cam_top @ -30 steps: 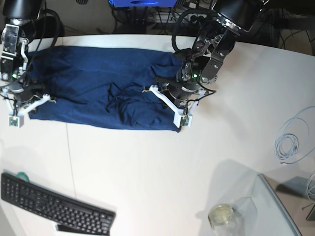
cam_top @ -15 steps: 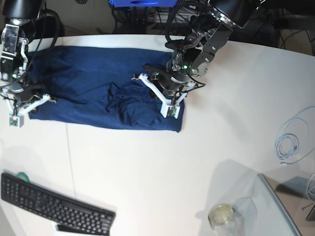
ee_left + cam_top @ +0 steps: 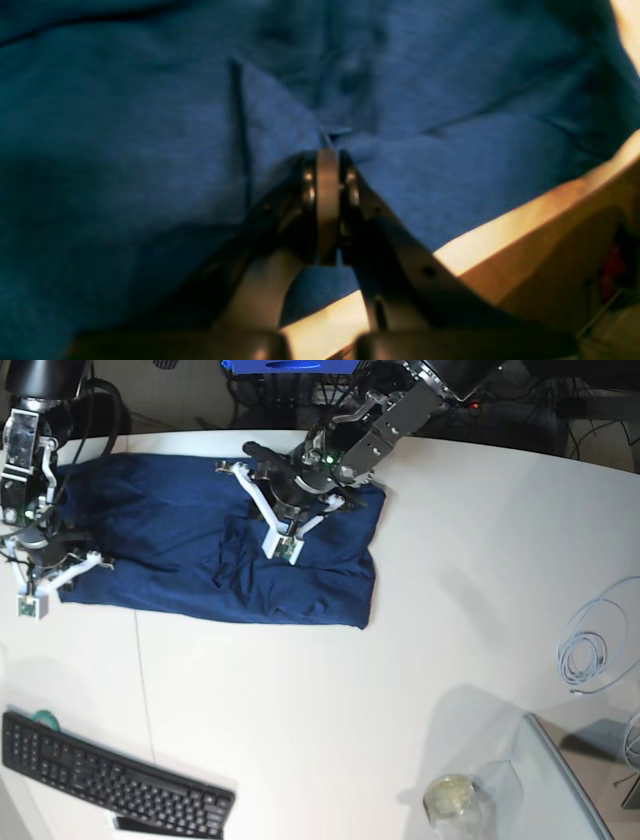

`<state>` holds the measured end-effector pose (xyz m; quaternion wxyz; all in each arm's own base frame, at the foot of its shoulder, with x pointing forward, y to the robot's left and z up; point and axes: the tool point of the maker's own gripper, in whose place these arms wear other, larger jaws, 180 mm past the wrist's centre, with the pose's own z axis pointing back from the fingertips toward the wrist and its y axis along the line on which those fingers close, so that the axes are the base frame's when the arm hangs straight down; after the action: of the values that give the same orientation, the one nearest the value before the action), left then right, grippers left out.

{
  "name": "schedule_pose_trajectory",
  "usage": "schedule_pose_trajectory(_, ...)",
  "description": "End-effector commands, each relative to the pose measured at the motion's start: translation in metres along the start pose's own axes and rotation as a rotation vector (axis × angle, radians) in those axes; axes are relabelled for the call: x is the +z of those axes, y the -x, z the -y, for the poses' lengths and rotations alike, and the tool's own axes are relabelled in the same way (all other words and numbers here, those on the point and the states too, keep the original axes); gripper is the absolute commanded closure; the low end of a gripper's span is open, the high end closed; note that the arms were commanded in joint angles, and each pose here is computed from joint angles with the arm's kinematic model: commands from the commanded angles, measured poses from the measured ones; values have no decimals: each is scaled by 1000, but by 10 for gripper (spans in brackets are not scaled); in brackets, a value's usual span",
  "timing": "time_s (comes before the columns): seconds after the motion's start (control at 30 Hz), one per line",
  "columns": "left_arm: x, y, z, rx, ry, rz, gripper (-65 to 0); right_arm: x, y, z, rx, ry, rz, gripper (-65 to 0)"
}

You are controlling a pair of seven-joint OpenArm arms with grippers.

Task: Layout the t-shirt on the table in an organized manner, then fold the t-shirt properly
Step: 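Drag the folded end further across the shirt with the left gripper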

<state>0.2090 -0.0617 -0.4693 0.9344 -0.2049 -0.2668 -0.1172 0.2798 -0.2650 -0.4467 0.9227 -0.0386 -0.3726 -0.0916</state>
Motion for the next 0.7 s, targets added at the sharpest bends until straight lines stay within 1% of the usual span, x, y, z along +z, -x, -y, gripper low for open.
schedule_pose_trajectory(0.0, 2, -17, 3, -17, 8, 48, 0, 2, -21, 4, 6, 6, 61, 0)
schedule_pose_trajectory(0.07, 3, -18, 5, -27, 20, 51, 0, 2, -21, 4, 6, 6, 61, 0)
schedule_pose_trajectory(0.1, 4, -21, 9, -50, 43, 61, 0, 2, -21, 4, 6, 6, 61, 0)
schedule_pose_trajectory(0.23, 19, -29, 34, -178, 208, 94, 0, 2, -21, 4, 6, 6, 60, 0)
schedule_pose_trajectory(0.3, 28, -33, 42, -225, 261, 114, 0, 2, -21, 4, 6, 6, 60, 0)
schedule_pose_trajectory(0.33, 32, -35, 41, -238, 266, 121, 0, 2, -21, 4, 6, 6, 60, 0)
schedule_pose_trajectory(0.43, 44, -46, 29, -252, 247, 159, 0, 2, -21, 4, 6, 6, 60, 0)
schedule_pose_trajectory(0.53, 46, -63, -4, -184, 134, 195, 0, 2, -21, 4, 6, 6, 60, 0)
schedule_pose_trajectory(0.6, 42, -63, -27, -130, 50, 187, 0, 2, -21, 4, 6, 6, 60, 0)
schedule_pose_trajectory(0.67, 35, -59, -43, -108, -3, 166, 0, 2, -20, 4, 6, 6, 58, 0)
